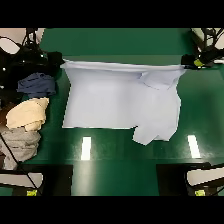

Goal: Fold the shirts.

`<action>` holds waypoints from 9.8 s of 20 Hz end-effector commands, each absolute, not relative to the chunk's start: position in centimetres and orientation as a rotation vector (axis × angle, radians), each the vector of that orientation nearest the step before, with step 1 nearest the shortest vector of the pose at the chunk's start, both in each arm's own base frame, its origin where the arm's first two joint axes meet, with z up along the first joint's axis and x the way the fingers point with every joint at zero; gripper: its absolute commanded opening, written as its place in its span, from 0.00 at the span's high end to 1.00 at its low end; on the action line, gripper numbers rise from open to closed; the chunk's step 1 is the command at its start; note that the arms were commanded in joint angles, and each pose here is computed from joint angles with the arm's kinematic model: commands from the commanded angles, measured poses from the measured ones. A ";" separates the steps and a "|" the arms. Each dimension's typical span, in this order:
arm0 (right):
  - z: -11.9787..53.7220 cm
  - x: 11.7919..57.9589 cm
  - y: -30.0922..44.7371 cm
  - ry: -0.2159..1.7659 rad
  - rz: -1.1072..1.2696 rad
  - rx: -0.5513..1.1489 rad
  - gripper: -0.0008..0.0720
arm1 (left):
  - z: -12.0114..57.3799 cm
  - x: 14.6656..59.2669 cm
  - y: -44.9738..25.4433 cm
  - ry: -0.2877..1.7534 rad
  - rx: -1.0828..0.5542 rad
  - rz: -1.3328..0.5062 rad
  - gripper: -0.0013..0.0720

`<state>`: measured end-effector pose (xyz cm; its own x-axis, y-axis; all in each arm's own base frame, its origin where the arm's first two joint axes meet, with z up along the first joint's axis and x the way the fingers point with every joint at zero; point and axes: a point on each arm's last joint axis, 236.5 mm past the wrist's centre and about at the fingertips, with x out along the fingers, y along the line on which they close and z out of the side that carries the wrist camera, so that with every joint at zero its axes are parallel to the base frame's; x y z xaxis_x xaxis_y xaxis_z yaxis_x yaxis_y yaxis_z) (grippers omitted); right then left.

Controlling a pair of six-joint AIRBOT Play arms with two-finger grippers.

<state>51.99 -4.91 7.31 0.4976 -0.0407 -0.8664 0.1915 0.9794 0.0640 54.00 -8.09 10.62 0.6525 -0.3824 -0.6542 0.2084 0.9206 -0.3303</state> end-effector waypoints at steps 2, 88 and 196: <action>6.8 55.2 -4.1 0.935 -0.130 0.152 0.97 | 8.9 56.7 -6.9 0.735 -0.211 -0.294 0.95; -2.0 20.2 0.9 1.567 0.060 0.348 0.97 | 1.2 27.8 -8.4 1.303 -0.431 -0.377 0.95; 17.1 39.6 33.8 1.012 1.169 0.144 0.97 | 10.6 49.5 -15.5 1.112 -0.093 -0.479 0.95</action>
